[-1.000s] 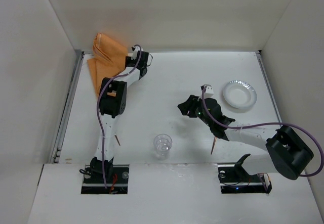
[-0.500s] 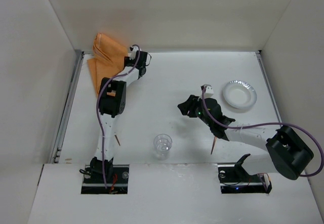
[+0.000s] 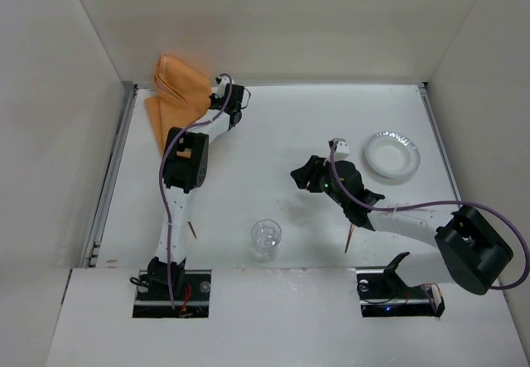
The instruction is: Set the dinner table for one person
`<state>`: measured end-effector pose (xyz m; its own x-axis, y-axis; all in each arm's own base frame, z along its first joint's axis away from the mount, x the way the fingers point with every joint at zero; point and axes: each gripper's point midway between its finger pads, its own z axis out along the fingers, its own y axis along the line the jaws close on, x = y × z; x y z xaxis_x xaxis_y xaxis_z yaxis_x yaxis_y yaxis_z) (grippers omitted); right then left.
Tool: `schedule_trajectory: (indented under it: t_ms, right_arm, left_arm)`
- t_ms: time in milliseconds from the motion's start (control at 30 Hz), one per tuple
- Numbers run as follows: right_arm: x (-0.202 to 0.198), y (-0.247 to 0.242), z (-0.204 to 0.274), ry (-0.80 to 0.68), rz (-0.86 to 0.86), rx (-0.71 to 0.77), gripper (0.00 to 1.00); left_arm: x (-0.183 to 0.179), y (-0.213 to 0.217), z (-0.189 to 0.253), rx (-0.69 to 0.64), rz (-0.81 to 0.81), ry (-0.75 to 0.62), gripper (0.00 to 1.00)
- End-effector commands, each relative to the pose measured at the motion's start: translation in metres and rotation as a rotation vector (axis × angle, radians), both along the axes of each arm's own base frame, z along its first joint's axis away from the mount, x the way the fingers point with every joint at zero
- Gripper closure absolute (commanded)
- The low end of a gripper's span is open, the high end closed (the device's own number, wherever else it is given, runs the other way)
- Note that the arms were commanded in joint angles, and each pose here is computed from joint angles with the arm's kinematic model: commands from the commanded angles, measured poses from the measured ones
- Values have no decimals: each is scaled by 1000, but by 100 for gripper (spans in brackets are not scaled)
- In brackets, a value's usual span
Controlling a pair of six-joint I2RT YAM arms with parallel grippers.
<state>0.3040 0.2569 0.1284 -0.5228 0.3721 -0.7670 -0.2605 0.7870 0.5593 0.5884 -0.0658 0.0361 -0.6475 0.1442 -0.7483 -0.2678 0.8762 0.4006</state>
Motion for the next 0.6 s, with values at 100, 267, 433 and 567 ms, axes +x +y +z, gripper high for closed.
schedule_trajectory:
  t_ms: [100,267,433,567]
  right_arm:
    - [6,12,25,-72,22,47,45]
    - [7,9,25,-73,15,48,45]
    - [8,4,29,-80,2,57,45]
    - [10,-2,30,-79,-14,65,45]
  left_arm:
    - [-10,-99,43,-270,-153,-87,100]
    - [-28,-147,47,-449,-189,-87,100]
    - [-48,-188,60,-568,-247,-89,100]
    - [-65,-204,67,-581,-273,-95,93]
